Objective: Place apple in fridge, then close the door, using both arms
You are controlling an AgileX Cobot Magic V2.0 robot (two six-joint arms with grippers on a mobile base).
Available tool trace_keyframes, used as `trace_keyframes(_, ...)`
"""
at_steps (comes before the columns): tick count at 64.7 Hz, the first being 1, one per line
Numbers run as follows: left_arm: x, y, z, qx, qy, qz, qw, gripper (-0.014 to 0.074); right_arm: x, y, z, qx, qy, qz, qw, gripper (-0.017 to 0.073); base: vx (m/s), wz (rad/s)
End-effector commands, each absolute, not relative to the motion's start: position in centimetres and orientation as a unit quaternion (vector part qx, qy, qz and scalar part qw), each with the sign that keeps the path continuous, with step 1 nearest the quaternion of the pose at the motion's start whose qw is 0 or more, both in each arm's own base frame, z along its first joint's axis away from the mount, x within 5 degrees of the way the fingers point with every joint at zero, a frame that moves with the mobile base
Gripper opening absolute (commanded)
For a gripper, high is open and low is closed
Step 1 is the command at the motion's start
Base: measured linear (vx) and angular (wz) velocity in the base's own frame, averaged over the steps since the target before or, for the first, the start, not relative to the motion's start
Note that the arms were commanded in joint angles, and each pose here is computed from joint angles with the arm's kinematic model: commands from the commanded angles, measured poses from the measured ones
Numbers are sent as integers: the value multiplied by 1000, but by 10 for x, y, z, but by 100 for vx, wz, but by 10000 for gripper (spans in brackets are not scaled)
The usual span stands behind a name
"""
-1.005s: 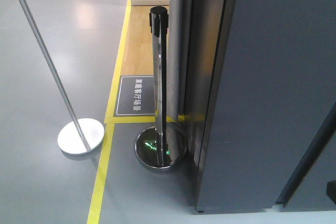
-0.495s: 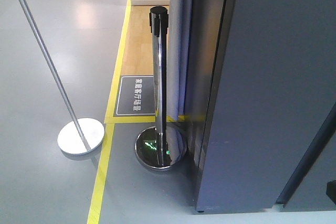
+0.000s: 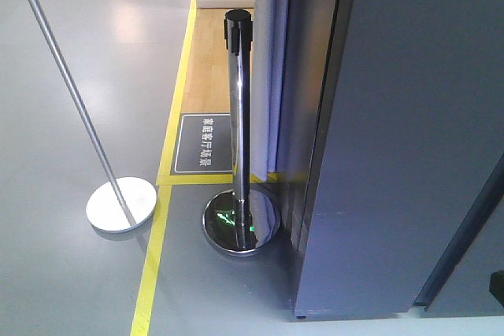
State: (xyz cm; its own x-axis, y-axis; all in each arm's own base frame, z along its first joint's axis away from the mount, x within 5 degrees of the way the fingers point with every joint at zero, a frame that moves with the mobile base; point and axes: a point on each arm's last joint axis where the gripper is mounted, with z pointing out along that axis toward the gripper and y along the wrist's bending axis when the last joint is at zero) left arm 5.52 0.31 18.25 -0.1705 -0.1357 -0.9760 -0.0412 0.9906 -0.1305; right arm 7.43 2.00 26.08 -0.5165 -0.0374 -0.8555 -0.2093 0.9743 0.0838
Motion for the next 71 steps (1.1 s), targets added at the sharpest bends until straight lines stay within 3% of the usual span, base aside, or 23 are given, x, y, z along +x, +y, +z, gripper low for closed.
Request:
trace_keyframes(1,56,1,182,-50,747,-46,662,-5,79,20,272,-72,844,84,524,-8,0,0)
trace_keyframes(21,56,1,182,-50,747,-46,662,-5,73,13,239,-60,728,58,681,-8,0,0)
trace_keyframes(29,56,1,182,-50,747,-46,662,-5,66,11,215,-50,727,62,682,-8,0,0)
trace_keyframes(48,56,1,182,-50,747,-46,662,-5,56,2,190,51,726,71,682,-8,0,0)
trace_keyframes(71,56,1,182,-50,747,-46,662,-5,56,0,188,26,733,30,679,-8,0,0)
